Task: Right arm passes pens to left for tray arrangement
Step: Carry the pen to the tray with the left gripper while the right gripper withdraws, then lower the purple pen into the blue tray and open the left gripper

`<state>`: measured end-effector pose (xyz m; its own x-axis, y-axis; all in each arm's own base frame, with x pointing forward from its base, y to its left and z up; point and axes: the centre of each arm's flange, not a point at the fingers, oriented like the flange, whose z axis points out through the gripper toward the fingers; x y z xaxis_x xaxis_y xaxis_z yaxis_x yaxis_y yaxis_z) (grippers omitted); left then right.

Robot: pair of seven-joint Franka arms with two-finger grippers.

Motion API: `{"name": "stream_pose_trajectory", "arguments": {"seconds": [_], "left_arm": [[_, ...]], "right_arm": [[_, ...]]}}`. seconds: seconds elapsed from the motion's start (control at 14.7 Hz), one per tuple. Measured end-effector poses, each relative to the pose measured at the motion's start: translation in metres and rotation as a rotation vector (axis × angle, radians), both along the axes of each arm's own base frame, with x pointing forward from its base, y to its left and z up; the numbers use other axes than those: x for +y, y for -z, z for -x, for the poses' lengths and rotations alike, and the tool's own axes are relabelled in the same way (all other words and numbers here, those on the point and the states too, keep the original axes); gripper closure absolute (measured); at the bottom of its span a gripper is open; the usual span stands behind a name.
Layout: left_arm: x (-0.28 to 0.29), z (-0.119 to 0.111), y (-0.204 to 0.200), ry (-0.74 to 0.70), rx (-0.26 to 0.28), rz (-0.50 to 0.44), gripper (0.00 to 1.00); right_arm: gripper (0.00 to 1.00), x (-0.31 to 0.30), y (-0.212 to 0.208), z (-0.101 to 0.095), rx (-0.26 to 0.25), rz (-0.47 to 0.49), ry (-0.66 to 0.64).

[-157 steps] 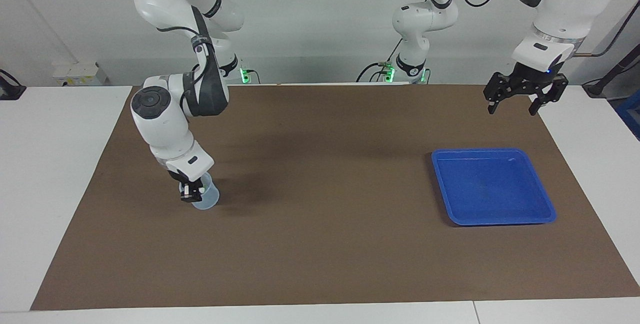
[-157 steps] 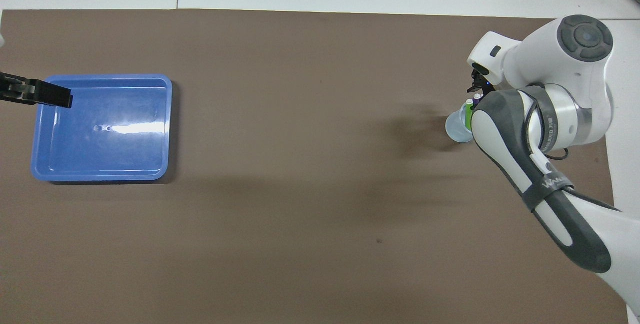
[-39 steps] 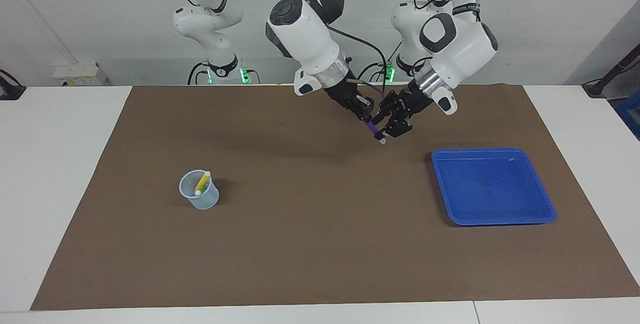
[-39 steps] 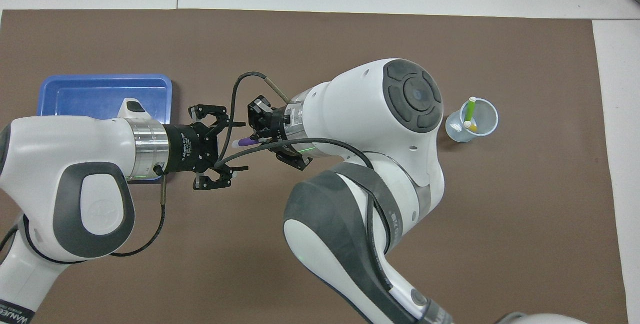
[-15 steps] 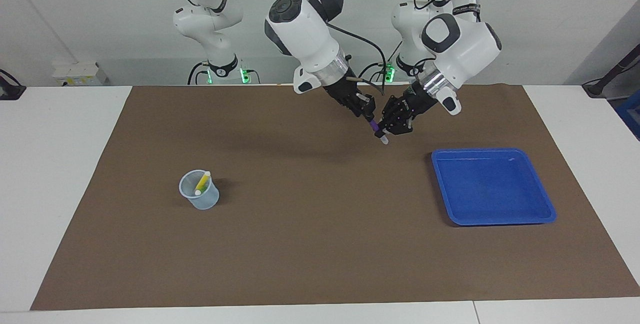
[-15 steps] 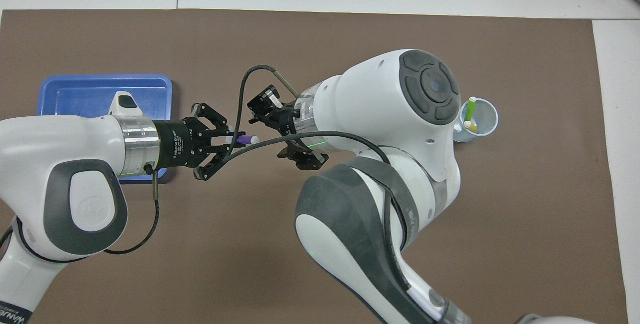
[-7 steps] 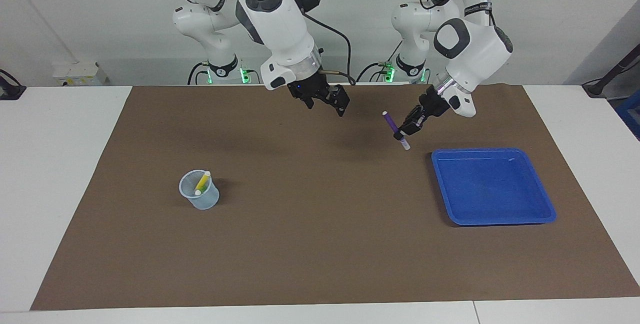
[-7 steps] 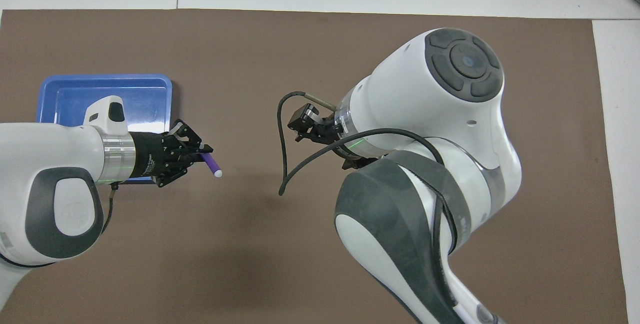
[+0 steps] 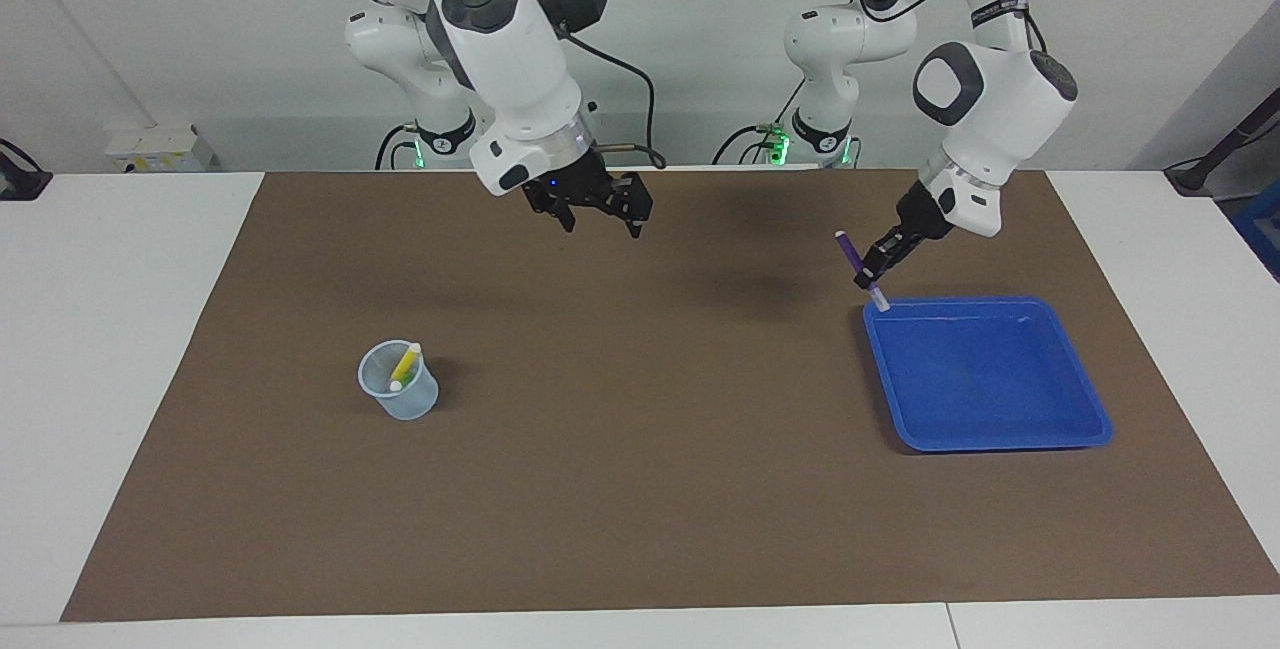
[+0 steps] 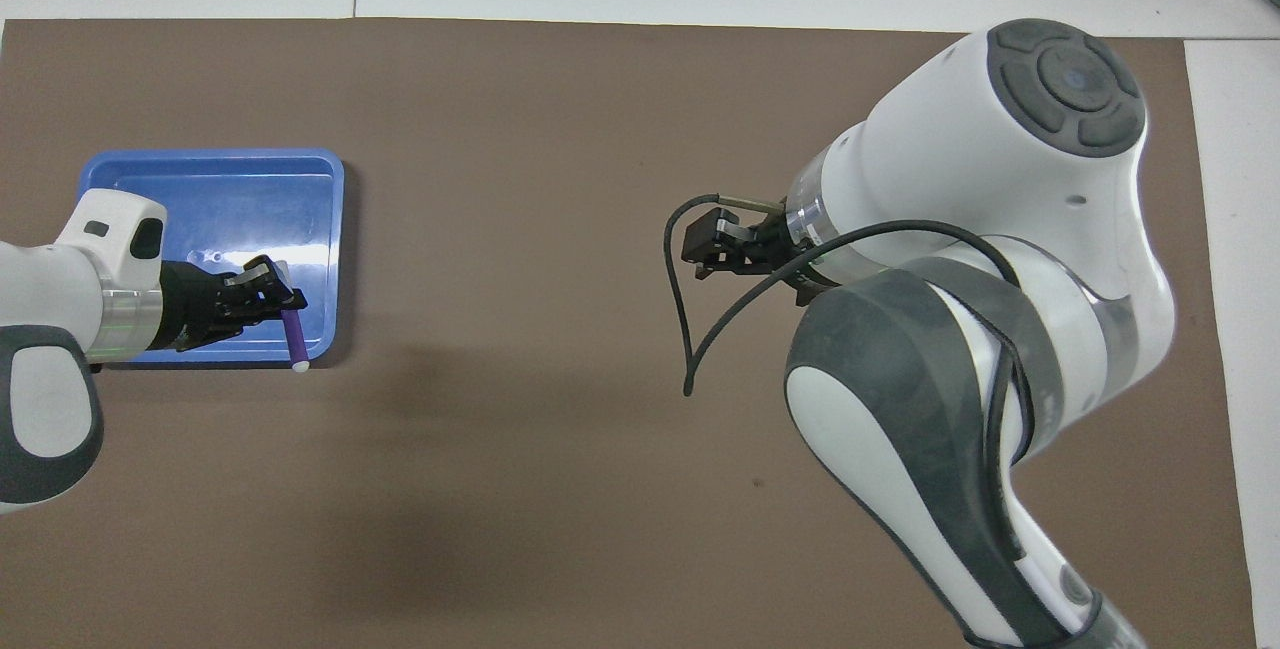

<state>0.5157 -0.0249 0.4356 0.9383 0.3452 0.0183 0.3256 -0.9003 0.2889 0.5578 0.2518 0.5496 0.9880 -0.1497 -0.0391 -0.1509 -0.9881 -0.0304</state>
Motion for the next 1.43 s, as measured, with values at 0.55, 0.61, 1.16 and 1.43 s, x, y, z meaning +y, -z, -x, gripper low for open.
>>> {"name": "stream_pose_trajectory", "arguments": {"seconds": [0.55,0.61,1.16,1.43], "left_arm": [[0.05,-0.032,0.021,0.225,-0.04,-0.192,0.82],[0.056,-0.039,0.023,0.265,-0.047,-0.217,0.82],[0.133,-0.1,0.081,0.448,-0.065,-0.329,0.82],[0.153,-0.107,0.093,0.466,-0.073,-0.354,0.82]], "right_arm": [[0.01,-0.035,0.032,0.003,-0.104,0.279,-0.204],[0.02,-0.039,0.039,0.001,-0.115,0.306,-0.234],[0.22,-0.054,0.088,-0.006,-0.119,0.411,-0.308],[0.29,-0.056,0.113,-0.011,-0.1,0.461,-0.353]]}}
